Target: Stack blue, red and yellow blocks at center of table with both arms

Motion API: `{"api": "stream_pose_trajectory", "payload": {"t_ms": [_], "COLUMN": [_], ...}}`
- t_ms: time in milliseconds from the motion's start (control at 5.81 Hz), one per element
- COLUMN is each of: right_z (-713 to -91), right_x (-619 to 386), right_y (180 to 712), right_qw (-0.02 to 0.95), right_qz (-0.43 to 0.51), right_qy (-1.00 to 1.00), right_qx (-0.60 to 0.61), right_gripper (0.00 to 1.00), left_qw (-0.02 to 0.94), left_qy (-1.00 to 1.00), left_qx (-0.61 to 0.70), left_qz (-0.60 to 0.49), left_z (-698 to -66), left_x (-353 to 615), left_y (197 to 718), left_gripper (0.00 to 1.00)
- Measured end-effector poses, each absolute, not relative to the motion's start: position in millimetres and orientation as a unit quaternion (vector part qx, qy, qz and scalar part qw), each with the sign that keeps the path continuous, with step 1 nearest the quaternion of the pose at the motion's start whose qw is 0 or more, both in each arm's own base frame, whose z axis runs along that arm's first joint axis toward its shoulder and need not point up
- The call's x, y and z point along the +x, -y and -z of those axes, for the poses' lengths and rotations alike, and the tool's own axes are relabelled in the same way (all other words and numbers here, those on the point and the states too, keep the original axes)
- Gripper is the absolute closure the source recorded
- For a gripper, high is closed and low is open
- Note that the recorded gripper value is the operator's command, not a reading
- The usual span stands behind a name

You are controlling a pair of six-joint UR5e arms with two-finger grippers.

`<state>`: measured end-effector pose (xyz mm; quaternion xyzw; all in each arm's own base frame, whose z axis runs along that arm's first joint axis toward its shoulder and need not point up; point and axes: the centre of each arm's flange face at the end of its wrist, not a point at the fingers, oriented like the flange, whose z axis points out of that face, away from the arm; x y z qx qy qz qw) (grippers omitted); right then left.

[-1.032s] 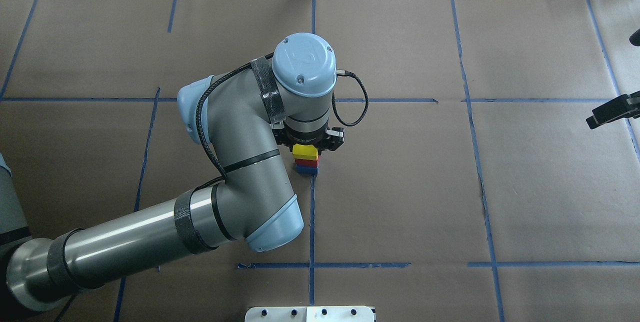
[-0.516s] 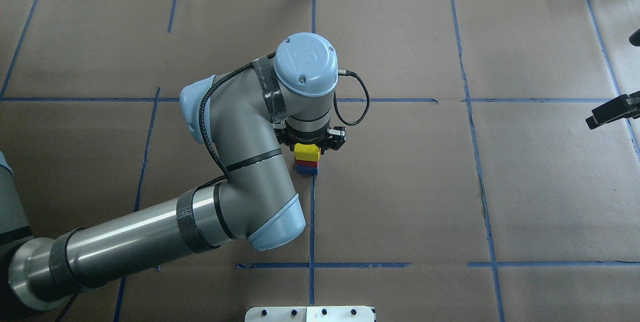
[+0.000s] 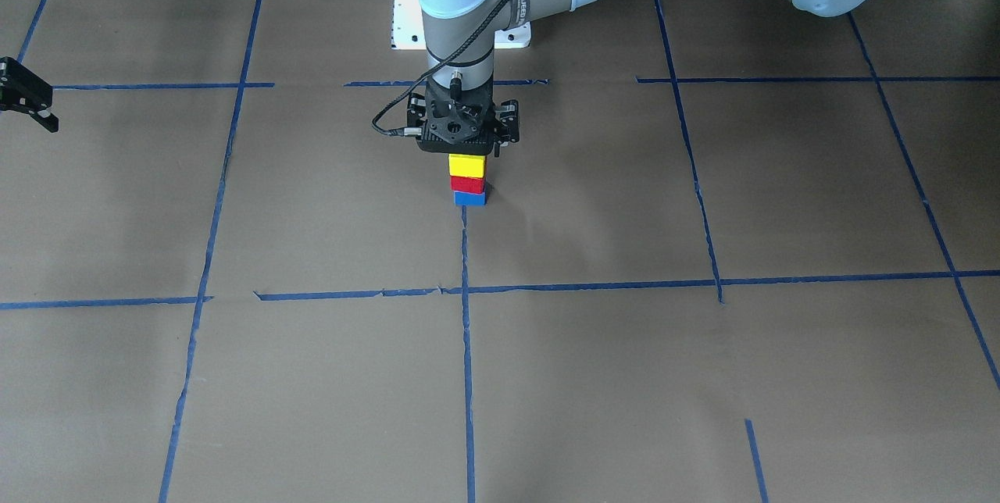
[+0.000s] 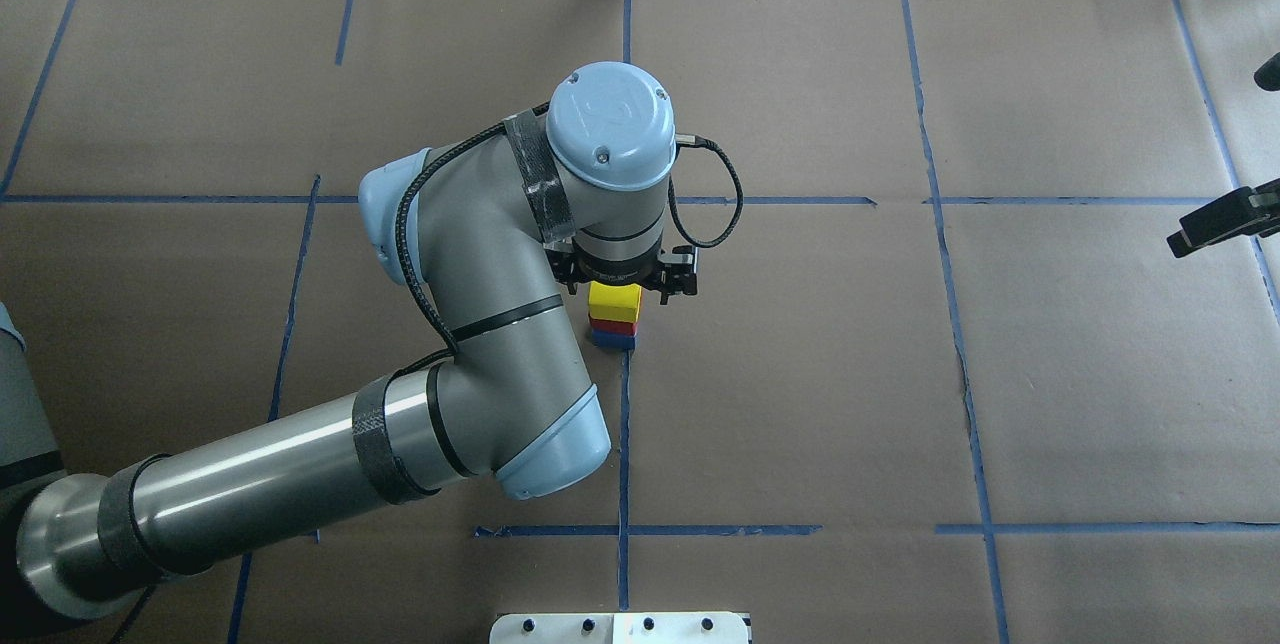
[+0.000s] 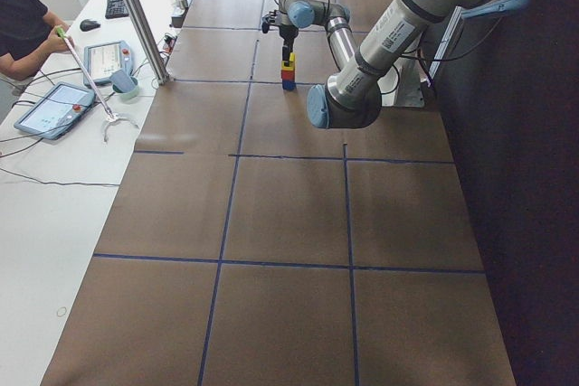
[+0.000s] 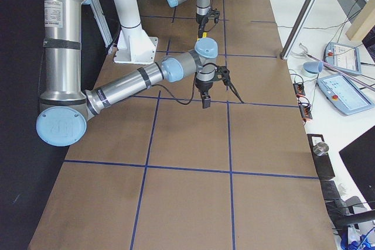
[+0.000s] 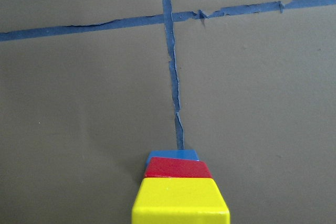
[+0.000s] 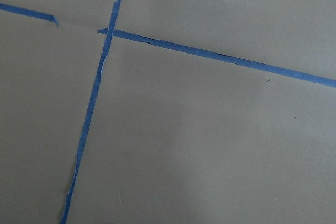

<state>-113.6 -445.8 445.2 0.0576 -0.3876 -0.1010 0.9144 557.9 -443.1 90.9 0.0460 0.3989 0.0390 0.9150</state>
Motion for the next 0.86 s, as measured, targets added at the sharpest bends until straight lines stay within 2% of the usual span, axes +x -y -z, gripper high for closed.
{"api": "stream_pose_trajectory", "payload": {"t_ms": [344,688,860], "right_z": [-444.4,-446.8,-451.5], "right_x": [-109.9,-98.0,-79.2], "right_y": [449.2,462.8,474.1], "right_qw": [0.914,0.917,0.918], "right_qz": [0.099,0.084,0.069], "right_qy": [0.388,0.385,0.383], "right_qx": [0.061,0.066,0.071], "right_gripper": [0.0,0.0,0.0], "left_qw": [0.898,0.896,0.904], "left_qy": [-0.432,-0.426,-0.403], "left_qx": [0.082,0.115,0.12], "left_qz": [-0.02,-0.042,-0.071], "left_z": [-96.9,-153.2,-202.7], "left_x": [467.6,378.4,333.5], "left_y": [436.6,420.0,420.5], "left_gripper": [0.0,0.0,0.0]}}
